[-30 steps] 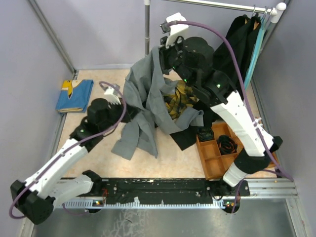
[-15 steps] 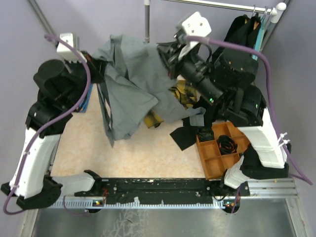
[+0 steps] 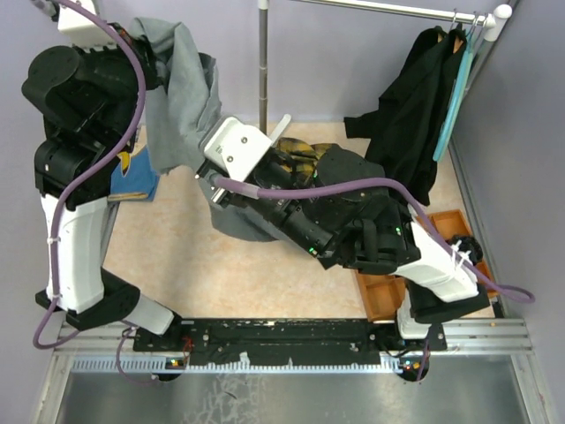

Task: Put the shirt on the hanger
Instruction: Adjust the shirt at the center of the board.

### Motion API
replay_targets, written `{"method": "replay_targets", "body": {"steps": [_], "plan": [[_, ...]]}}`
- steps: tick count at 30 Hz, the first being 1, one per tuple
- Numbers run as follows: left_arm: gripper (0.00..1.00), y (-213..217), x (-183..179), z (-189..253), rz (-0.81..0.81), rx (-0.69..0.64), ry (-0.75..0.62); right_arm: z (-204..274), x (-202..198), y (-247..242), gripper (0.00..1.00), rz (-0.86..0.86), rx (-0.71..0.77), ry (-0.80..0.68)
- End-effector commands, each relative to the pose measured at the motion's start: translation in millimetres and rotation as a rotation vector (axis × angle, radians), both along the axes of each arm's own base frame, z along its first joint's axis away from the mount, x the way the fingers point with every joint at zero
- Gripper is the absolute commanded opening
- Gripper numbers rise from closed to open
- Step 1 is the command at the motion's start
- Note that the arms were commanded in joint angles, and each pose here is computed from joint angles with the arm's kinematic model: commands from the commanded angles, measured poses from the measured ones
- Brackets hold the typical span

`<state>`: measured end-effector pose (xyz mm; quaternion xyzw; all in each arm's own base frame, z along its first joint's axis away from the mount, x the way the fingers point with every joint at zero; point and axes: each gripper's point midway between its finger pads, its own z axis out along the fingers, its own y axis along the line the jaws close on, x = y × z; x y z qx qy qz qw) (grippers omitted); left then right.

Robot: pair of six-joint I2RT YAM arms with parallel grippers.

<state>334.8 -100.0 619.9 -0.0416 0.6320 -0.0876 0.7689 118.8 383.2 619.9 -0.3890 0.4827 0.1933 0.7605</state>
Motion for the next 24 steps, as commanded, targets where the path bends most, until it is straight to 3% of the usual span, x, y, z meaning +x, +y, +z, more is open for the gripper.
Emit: {"method": "replay_targets", "body": {"steps": [1,5,11,13,16,18,24], "plan": [[0.0,2.2,15.5,5.7,0.036,0.014,-0.036,35.7,14.0,-48.0,0.0,-0.14,0.088,-0.036],[0.0,-9.7,71.4,-83.1,-0.076,0.023,0.173,-1.5,49.2,-80.4,0.0,-0.209,0.087,0.155],[0.0,-40.8,121.2,-232.5,-0.359,0.011,0.441,-168.0,129.7,-101.8,0.0,-0.243,-0.068,0.575],[0.06,-53.8,130.2,-280.6,-0.423,0.015,0.536,-215.1,139.4,-101.9,0.0,-0.215,-0.105,0.704],[0.28,-59.3,137.3,-342.0,-0.448,0.026,0.669,-260.8,150.6,-103.7,0.0,-0.218,-0.115,0.836],[0.53,-55.1,135.5,-365.4,-0.425,0.03,0.728,-275.6,156.4,-104.4,0.0,-0.221,-0.104,0.888],[0.85,-39.8,98.4,-358.2,-0.372,0.024,0.721,-289.2,174.3,-99.1,0.0,-0.219,-0.069,0.952]]}}
